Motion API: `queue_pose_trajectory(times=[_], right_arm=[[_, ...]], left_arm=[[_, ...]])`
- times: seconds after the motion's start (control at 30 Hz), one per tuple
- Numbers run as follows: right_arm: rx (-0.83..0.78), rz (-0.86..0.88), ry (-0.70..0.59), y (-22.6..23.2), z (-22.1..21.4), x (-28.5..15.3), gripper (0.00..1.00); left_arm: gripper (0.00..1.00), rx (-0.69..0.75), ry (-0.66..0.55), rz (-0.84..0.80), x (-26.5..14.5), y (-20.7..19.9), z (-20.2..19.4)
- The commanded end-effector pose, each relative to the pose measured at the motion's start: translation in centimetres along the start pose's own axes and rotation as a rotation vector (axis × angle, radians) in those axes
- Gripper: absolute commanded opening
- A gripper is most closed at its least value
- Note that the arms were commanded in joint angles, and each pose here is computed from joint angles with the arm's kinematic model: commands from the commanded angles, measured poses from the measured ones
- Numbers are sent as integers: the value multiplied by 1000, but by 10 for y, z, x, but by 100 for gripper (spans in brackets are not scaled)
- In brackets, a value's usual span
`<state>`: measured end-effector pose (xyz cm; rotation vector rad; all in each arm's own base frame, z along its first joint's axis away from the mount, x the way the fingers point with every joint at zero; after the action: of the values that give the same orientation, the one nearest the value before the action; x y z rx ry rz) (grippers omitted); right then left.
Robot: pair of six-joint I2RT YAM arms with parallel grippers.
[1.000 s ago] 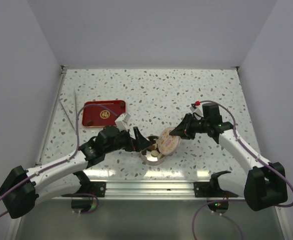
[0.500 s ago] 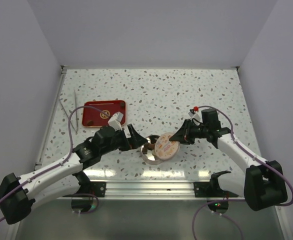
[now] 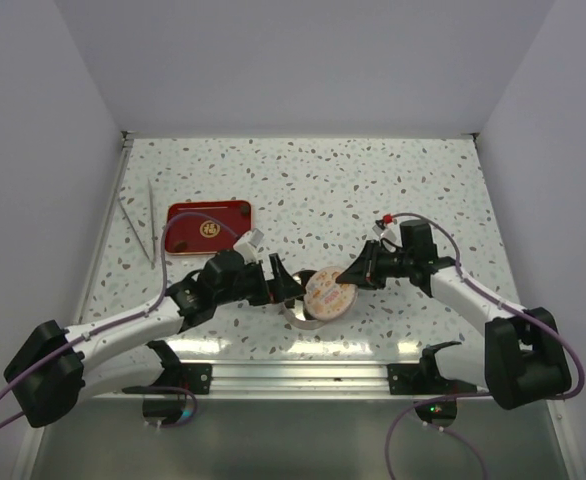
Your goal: Pack the chocolate
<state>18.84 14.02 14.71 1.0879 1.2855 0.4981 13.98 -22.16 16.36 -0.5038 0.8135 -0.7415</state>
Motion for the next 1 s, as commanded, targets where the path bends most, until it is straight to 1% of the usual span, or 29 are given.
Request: queue_pose_trajectory(times=[0.0,0.17,0.37,0.6,0.77,0.97], right_arm=[[-27,-146,-80,-34,7,8,20],[-20,-162,-83,-41,10,13,22],[-11,-189,-84,-50,14,20,26],[-15,-231,-82,-60,14,22,28],[-12,-238,-121,-62,17,23,31],[-19,-217,-153,-55,28,27,33]], left_arm=[[100,22,-5,-64,5,-9,8],[100,10,-29,29,2,-3,11],[100,-14,-72,80,-6,3,11],[100,-9,-10,64,9,5,5],[100,-1,60,47,22,6,1],[100,9,61,25,26,5,2]])
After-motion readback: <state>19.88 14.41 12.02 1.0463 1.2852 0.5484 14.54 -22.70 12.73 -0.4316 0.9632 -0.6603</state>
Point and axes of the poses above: each gripper's point midway between its finger pads, its own x axis out along the fingers, its own y axis along the line the jaws close on, z = x × y, the point moved 8 cm from there along -x, back along the fingers, and after that the axes turned 13 degrees about x, right-handed, at the moved point
